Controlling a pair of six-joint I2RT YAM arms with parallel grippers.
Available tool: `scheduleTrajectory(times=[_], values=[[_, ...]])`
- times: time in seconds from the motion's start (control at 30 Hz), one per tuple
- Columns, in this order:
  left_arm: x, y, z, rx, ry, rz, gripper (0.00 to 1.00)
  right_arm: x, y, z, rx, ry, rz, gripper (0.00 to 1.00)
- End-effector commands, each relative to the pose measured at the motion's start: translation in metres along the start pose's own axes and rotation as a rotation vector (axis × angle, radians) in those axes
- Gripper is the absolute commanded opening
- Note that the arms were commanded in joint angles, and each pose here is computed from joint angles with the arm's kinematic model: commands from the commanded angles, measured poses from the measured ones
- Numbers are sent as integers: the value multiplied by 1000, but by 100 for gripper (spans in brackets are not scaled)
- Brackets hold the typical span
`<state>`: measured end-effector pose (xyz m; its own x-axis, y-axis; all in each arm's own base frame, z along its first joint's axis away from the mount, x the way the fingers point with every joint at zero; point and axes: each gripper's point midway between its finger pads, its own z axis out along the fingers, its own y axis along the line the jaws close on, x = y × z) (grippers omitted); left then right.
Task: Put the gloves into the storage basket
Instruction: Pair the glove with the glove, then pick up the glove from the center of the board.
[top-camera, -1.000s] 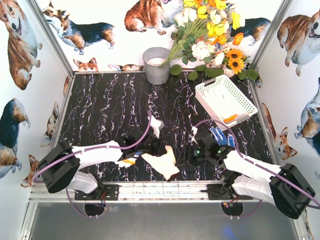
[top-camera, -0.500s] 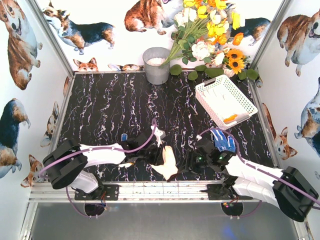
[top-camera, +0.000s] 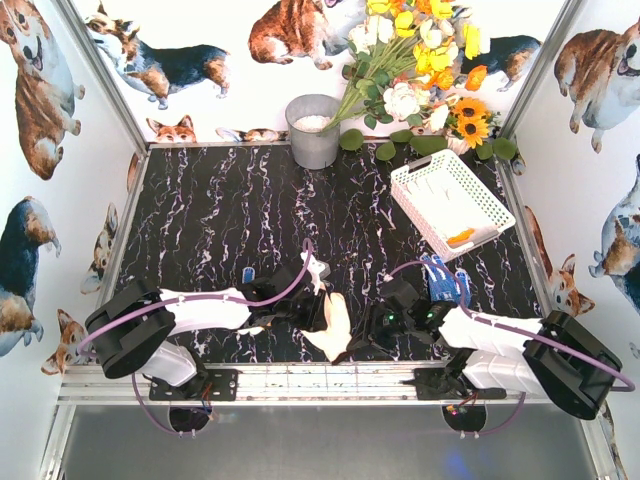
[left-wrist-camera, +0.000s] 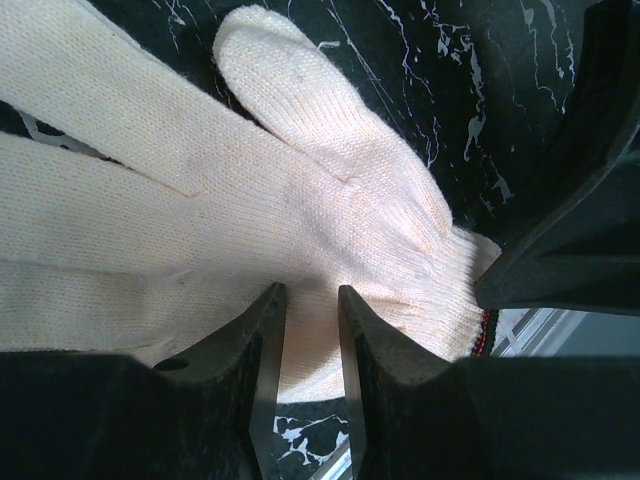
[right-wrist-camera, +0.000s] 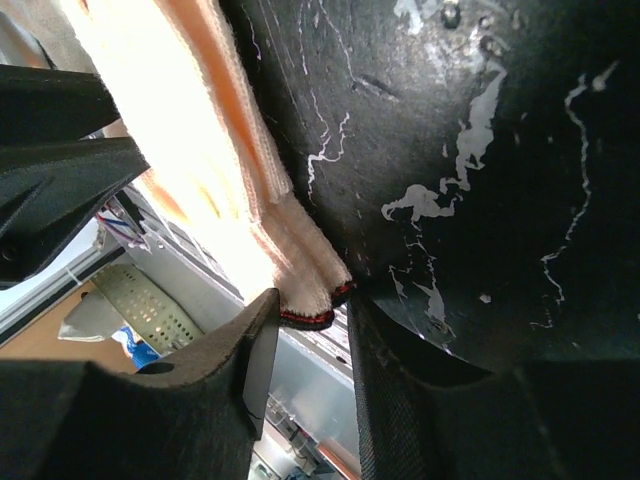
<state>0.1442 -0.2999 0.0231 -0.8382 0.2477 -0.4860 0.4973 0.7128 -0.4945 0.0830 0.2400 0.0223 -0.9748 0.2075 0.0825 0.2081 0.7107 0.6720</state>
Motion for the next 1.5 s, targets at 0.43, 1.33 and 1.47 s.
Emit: scheduleTrajectory(times=[0.43, 1.33, 1.47], values=[[-7, -5, -21, -62, -57, 152, 27, -9, 3, 0, 11, -60, 30, 7], [11, -68, -35, -114, -202, 583, 81, -33, 76, -24, -148, -142, 263, 0], [5, -61, -29, -195, -210, 606, 81, -36, 85, -24, -161, -138, 283, 0]])
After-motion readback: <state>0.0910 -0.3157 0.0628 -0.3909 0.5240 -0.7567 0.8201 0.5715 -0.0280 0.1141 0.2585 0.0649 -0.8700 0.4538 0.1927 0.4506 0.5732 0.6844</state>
